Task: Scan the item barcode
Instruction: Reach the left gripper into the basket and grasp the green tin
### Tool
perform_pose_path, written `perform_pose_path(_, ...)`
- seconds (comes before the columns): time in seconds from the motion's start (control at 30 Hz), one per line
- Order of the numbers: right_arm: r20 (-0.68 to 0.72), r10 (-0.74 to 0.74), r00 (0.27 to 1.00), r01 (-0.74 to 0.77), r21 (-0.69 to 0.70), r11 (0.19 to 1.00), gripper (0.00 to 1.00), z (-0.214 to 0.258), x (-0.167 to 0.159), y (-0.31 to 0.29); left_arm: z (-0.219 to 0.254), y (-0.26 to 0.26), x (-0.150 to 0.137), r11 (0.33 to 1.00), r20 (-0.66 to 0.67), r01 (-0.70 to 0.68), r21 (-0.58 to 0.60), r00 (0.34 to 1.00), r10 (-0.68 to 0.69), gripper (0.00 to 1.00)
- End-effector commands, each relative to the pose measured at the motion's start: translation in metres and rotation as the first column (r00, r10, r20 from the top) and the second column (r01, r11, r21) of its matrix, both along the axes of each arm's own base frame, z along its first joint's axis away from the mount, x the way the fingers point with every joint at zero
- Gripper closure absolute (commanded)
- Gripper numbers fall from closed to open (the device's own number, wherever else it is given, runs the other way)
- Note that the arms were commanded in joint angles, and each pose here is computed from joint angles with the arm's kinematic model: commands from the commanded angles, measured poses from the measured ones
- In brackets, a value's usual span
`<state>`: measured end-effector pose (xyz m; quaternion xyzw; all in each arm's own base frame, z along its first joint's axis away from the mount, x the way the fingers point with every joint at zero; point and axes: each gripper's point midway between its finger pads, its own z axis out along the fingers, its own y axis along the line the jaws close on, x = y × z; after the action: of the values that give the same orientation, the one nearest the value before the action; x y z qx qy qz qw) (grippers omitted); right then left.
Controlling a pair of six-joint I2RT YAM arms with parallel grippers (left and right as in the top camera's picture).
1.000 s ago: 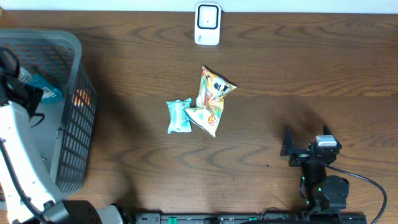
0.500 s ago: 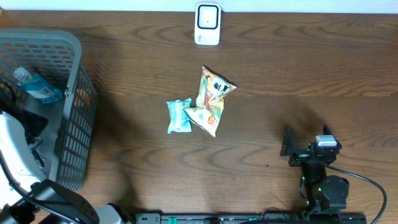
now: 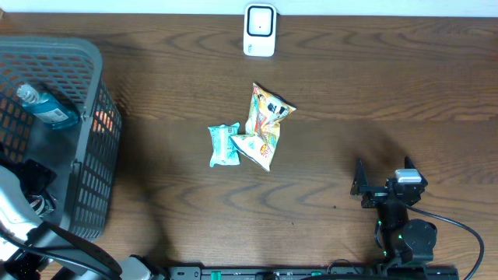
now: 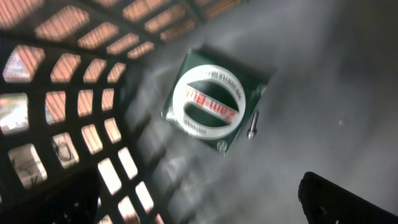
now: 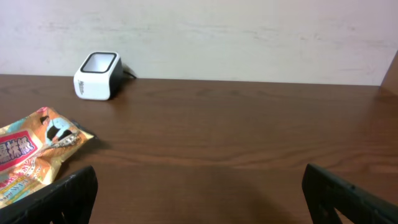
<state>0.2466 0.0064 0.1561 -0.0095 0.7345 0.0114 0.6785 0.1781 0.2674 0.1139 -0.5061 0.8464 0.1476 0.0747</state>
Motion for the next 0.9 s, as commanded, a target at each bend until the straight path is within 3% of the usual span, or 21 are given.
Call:
perform_pose_path(0.0, -0.002, 0.018, 1.000, -0.018, -0.011, 1.000, 0.01, -0.001, 0.000, 0.004, 0.001, 0.006, 0.004, 0.998, 0.006, 0.060, 0.015, 0.998, -0.060, 0.02)
perform_pose_path(0.17, -0.003, 0.018, 1.000, -0.018, -0.011, 1.000, 0.01, -0.001, 0.000, 0.004, 0.002, 0.015, 0.008, 0.990, -0.003, 0.133, 0.047, 0.991, -0.133, 0.02)
perform_pose_path(0.57, -0.002, 0.018, 1.000, -0.018, -0.011, 1.000, 0.01, -0.001, 0.000, 0.004, -0.035, 0.034, -0.002, 0.993, 0.027, 0.075, 0.094, 0.997, -0.078, 0.02)
perform_pose_path(0.87, -0.003, 0.018, 1.000, -0.018, -0.011, 1.000, 0.01, -0.001, 0.000, 0.004, -0.080, 0.026, 0.014, 0.994, 0.070, 0.100, -0.036, 0.993, -0.098, 0.02)
